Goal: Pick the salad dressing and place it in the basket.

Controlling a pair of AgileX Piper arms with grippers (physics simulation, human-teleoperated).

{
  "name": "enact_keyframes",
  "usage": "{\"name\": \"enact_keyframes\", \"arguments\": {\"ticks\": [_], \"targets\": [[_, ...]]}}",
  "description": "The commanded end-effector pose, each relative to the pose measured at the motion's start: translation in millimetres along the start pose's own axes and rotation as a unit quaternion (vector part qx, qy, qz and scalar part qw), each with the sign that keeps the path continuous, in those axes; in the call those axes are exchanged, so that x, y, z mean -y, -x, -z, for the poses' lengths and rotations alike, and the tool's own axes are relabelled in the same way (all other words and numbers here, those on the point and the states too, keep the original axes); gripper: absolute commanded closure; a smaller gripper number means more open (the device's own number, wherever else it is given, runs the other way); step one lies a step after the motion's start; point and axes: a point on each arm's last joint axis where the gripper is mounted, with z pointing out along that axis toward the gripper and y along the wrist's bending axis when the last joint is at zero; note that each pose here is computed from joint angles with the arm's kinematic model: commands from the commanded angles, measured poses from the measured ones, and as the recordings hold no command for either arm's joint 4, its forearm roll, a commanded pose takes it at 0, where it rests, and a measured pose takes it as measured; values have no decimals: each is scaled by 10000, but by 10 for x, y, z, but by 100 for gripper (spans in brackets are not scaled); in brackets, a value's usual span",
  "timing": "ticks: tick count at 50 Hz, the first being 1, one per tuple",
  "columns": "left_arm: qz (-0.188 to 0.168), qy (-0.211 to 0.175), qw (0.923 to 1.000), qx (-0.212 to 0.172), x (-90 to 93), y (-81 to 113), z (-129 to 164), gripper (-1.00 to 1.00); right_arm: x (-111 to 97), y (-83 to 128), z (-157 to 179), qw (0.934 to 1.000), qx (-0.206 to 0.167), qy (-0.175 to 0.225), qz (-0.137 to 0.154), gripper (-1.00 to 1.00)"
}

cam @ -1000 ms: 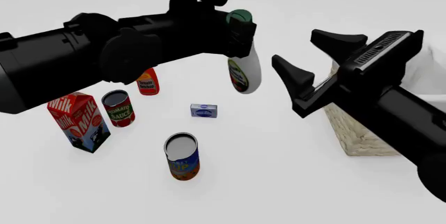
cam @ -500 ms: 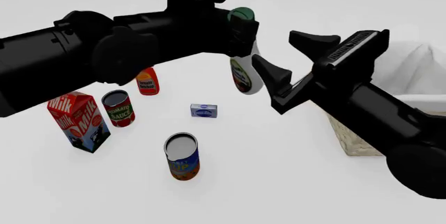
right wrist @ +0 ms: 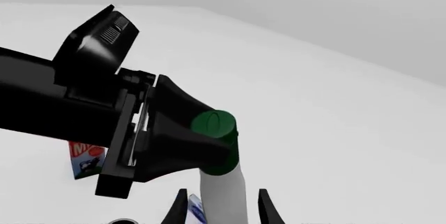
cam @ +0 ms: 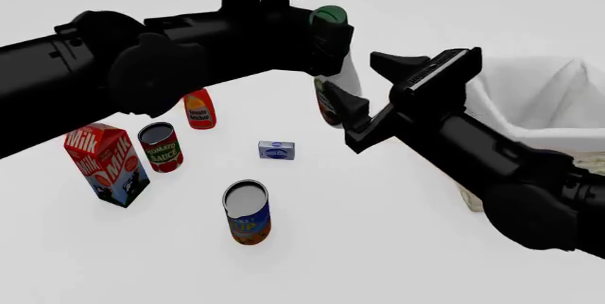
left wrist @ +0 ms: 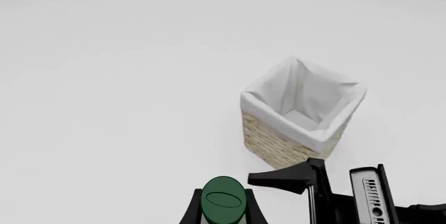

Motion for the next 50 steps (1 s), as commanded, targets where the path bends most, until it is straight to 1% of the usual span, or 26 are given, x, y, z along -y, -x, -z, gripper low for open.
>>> {"name": "enact_keyframes", "arguments": {"ticks": [1, 13, 33, 34, 50], "targets": [[-64, -41, 9999, 111, 28, 64, 63, 100, -7, -92, -123, 9999, -119, 4, -6, -100], [-49, -59, 9999, 128, 40, 74, 88, 100, 0, -175, -218, 9997, -227, -14, -14, -100], [-58, -77, 9998, 155, 52, 93, 130, 100, 18, -234, -268, 9995, -305, -47, 19, -100], [-71, -84, 9998, 160, 57, 91, 134, 100, 22, -235, -271, 9995, -317, -50, 30, 100], [-59, -66, 9999, 143, 45, 67, 121, 100, -6, -250, -258, 9995, -295, -10, 134, 100]]}}
